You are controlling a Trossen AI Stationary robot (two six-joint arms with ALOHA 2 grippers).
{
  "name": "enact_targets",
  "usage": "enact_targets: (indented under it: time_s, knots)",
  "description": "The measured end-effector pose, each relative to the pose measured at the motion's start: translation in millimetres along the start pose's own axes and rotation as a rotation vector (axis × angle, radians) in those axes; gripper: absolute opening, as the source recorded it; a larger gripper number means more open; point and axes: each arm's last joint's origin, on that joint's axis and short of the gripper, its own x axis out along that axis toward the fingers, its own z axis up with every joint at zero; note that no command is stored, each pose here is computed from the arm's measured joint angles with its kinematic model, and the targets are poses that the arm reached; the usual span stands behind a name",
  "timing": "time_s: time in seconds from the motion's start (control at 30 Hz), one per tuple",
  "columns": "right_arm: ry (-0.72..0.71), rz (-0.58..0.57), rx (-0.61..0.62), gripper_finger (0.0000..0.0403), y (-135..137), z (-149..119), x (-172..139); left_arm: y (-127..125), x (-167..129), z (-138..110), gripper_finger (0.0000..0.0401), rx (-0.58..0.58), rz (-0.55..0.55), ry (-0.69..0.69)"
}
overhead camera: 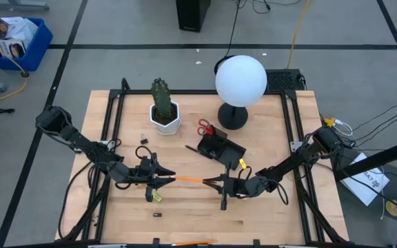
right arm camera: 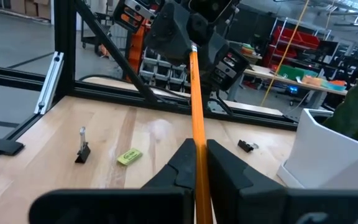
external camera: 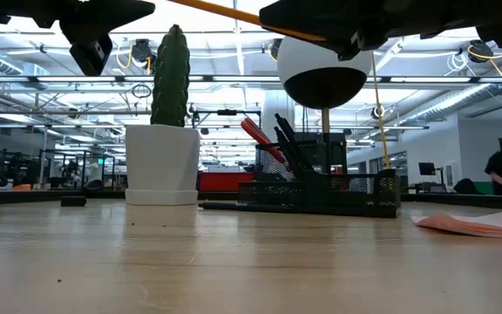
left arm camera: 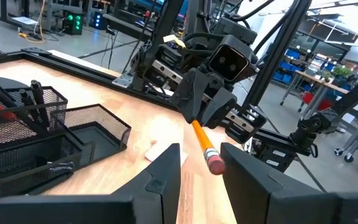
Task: Pick and place office supplies into organizer
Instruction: Put the orange pencil into the black desk organizer
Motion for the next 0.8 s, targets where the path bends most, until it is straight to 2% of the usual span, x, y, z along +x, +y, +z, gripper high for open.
enact_targets:
  time_s: [0.4,0.5,0.67,0.8]
  knots:
    - [0.001,-0.003,-0.005,0.0013,-1.1,-0.2,0.8,-0.2,0.0,0.5,0.0116,-0.003,-0.002,-0.004]
    - [0.004,-0.01,0.006,0.0013,-3.2,-0.7,2.2,-0.2,0.0,0.5,0.0092,-0.003,-0.002,-0.005]
    - [0.004,0.001,0.012,0.0013,-5.8,-1.3,4.4,0.0,0.2,0.7,0.0024,0.007,0.001,-0.007]
    - [0.009,-0.002,0.016,0.0013,-6.5,-1.8,4.8,2.2,1.5,2.2,0.0025,-0.002,0.012,-0.016]
